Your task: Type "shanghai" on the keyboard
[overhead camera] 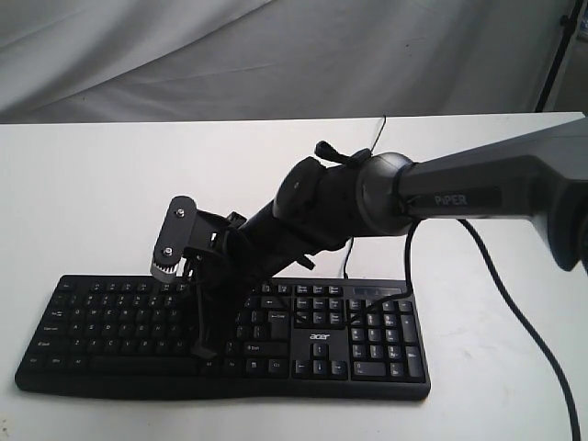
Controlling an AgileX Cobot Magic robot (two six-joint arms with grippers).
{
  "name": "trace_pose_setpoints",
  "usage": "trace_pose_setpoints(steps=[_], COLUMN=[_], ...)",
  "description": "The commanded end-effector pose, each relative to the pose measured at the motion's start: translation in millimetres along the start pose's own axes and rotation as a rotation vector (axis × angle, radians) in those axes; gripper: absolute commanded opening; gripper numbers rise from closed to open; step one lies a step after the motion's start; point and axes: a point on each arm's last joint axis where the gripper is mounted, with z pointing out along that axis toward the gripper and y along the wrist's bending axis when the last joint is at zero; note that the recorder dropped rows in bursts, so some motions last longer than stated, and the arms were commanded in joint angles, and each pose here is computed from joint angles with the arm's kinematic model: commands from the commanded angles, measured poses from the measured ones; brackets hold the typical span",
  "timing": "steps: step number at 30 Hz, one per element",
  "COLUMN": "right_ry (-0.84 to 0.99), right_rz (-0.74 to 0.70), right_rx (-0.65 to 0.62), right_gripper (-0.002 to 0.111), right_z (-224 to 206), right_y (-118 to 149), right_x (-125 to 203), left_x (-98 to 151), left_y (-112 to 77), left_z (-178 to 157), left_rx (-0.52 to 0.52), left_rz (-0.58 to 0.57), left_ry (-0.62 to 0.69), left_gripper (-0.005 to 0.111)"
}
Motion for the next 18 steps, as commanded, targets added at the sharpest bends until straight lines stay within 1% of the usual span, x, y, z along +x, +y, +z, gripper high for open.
trace_pose_setpoints(steps=[1, 9, 15, 18], right_ry=[-0.002, 0.016, -0.035, -0.037], right_rz=[-0.018, -0.013, -0.042, -0.044], right_rx=[-0.005, -0.019, -0.009, -0.013], right_gripper=[0.000, 0.000, 0.000, 0.000], right_z=[-2.3, 10.5, -13.2, -14.8], right_y=[1.5, 2.0, 2.8, 3.4], right_x=[-0.9, 9.3, -10.8, -11.9], left_x=[0.1, 0.1, 0.1, 0.1], left_y=[-0.3, -0.3, -0.3, -0.3], left_z=[0.3, 0.3, 0.3, 0.3], left_rx=[0.005, 0.005, 0.005, 0.005], left_rz=[-0.005, -0.005, -0.005, -0.005], left_ry=[0.001, 0.001, 0.001, 0.001], left_gripper=[0.001, 0.001, 0.001, 0.001])
